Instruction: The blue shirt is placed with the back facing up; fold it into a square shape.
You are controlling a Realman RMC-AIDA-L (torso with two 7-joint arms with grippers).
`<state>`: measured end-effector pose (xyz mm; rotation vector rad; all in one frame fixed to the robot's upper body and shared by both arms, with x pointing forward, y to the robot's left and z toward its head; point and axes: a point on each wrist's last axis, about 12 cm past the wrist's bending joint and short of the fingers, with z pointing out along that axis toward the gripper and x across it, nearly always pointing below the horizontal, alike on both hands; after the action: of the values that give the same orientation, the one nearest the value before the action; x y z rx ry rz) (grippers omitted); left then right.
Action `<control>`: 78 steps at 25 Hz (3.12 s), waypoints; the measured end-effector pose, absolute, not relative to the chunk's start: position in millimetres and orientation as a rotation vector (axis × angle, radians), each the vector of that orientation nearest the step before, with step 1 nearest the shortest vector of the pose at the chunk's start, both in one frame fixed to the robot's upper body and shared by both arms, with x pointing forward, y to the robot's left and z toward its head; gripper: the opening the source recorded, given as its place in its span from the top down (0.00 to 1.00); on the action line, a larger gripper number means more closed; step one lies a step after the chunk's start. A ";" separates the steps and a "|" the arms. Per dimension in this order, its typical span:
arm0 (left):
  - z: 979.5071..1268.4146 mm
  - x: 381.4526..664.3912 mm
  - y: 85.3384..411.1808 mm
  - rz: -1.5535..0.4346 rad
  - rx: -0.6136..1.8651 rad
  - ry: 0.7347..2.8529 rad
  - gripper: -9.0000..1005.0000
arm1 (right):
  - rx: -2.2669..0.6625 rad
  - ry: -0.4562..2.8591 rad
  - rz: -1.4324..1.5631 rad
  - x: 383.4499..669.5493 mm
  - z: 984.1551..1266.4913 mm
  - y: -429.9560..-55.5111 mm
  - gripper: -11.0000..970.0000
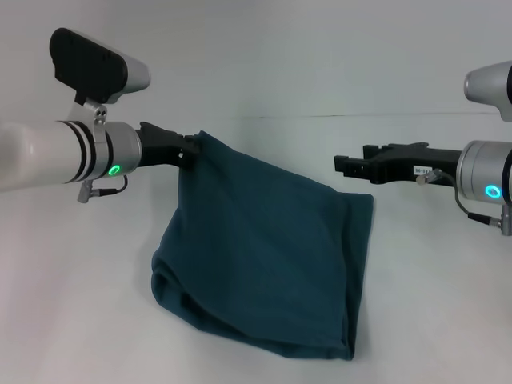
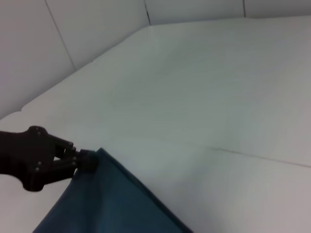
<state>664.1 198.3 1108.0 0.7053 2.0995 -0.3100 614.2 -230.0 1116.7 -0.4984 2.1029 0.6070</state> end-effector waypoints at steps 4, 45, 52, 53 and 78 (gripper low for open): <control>1107.9 664.7 201.0 -0.297 0.697 2.099 0.93 | -0.479 2.106 0.630 610.8 1114.2 -232.1 0.31; 1141.1 624.9 239.0 -0.421 0.819 1.986 0.32 | -0.512 2.073 0.719 604.2 1121.7 -233.3 0.37; 1147.0 592.8 266.3 -0.539 0.776 1.864 0.24 | -0.575 2.075 0.781 598.1 1122.6 -229.2 0.39; 1145.7 590.2 269.2 -0.551 0.767 1.864 0.25 | -0.582 2.077 0.787 597.5 1122.0 -227.7 0.39; 1136.0 560.2 281.2 -0.726 0.686 1.746 0.25 | -0.846 2.122 0.854 580.4 1106.8 -183.4 0.60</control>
<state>560.2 281.2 1136.0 0.6864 1.7457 -0.7260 580.4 -183.4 1106.8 -0.8461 2.1220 0.8541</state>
